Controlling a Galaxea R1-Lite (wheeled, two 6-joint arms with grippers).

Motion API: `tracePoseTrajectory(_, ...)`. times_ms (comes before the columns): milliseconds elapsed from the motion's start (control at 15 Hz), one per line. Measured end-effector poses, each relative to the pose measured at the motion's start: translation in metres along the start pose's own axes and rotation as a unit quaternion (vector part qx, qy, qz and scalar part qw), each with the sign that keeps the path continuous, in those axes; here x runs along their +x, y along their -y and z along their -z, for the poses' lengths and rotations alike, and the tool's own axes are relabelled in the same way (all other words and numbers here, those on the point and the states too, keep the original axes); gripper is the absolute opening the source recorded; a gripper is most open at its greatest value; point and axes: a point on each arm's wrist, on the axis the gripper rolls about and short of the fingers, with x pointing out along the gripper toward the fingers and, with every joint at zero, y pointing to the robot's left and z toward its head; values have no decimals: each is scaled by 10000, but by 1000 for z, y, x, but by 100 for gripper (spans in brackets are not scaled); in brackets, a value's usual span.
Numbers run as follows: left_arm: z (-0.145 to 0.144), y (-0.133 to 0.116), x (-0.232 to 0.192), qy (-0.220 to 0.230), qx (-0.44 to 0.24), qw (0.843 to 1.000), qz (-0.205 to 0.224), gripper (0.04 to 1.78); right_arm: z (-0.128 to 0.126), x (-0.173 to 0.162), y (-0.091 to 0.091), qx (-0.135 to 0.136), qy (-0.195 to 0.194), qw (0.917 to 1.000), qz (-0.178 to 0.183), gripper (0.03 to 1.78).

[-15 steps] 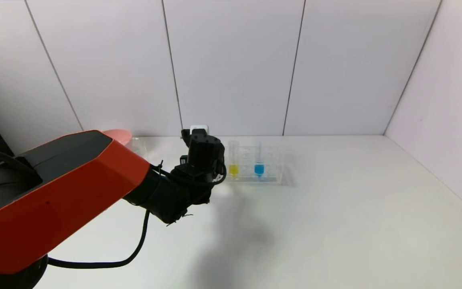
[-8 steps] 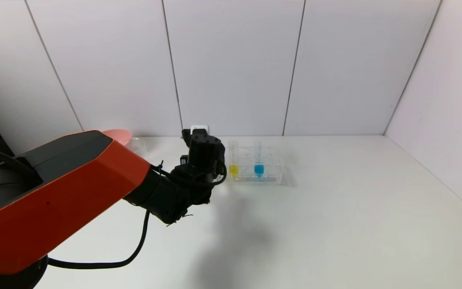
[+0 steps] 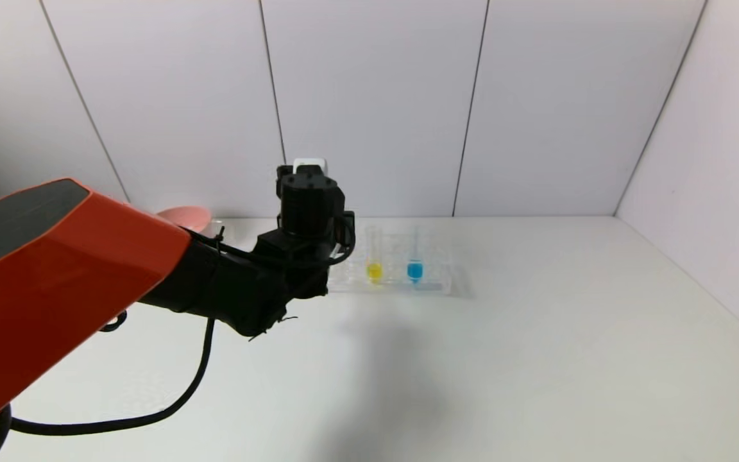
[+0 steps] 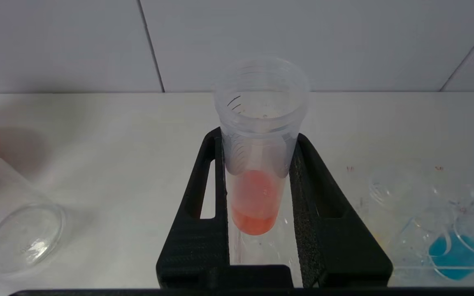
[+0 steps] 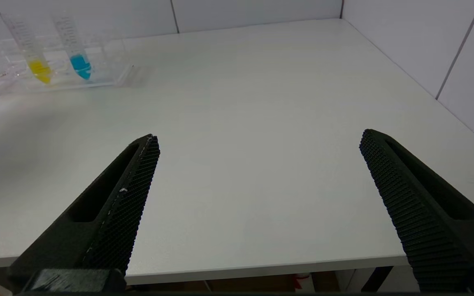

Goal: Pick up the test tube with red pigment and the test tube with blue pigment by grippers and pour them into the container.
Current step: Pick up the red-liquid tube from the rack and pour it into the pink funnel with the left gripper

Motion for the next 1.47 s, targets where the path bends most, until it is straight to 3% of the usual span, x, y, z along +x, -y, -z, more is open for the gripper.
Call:
tracePoseTrajectory(600, -14, 1, -6, 137, -77, 9998, 75, 46, 0, 0, 0, 2, 0, 10000, 0, 177)
tracePoseTrajectory(800, -24, -10, -14, 58, -54, 9991, 422, 46, 0, 0, 0, 0, 0, 10000, 0, 177)
tracePoseTrajectory(1000, -33, -53, -24, -210, 42, 9952, 960, 46, 0, 0, 0, 0, 0, 10000, 0, 177)
tracePoseTrajectory(1467, -43, -189, -60, -429, 392, 9747, 2156, 46, 0, 0, 0, -2, 0, 10000, 0, 177)
